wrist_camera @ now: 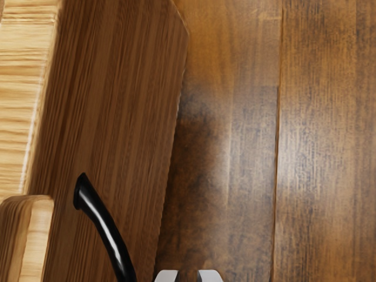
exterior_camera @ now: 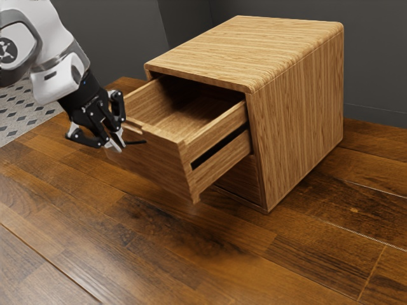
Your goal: Pull the drawer handle with one arm to open the drawer
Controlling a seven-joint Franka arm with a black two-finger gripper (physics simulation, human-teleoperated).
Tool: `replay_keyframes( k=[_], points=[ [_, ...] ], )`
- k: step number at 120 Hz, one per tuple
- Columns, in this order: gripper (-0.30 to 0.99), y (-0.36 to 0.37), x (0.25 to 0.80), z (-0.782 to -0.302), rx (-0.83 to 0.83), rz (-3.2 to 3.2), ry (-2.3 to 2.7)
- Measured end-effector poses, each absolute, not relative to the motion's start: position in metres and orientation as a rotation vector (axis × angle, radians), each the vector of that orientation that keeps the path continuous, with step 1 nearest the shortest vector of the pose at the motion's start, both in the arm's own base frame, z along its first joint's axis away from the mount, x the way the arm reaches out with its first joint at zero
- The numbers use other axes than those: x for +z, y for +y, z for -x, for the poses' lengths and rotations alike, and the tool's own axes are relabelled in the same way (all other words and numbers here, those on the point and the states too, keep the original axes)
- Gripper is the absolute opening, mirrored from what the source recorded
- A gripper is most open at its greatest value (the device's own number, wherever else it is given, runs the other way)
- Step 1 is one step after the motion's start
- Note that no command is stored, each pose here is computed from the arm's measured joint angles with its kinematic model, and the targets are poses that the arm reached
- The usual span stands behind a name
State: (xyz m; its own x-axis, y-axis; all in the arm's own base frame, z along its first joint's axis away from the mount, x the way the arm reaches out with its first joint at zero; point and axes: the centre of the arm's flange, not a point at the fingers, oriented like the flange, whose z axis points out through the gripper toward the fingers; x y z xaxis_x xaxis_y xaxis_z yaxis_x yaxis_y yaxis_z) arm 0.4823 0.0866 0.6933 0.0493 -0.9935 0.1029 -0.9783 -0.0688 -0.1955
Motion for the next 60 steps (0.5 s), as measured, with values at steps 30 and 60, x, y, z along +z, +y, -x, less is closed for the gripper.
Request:
replay_keyframes(
  k=[30, 60],
  points=[
    [0.09, 0.045, 0.781, -0.375, -0.506, 2.023, 2.051],
    [0.5, -0.005, 0.833, -0.385, -0.566, 2.01, 1.798]
  ],
)
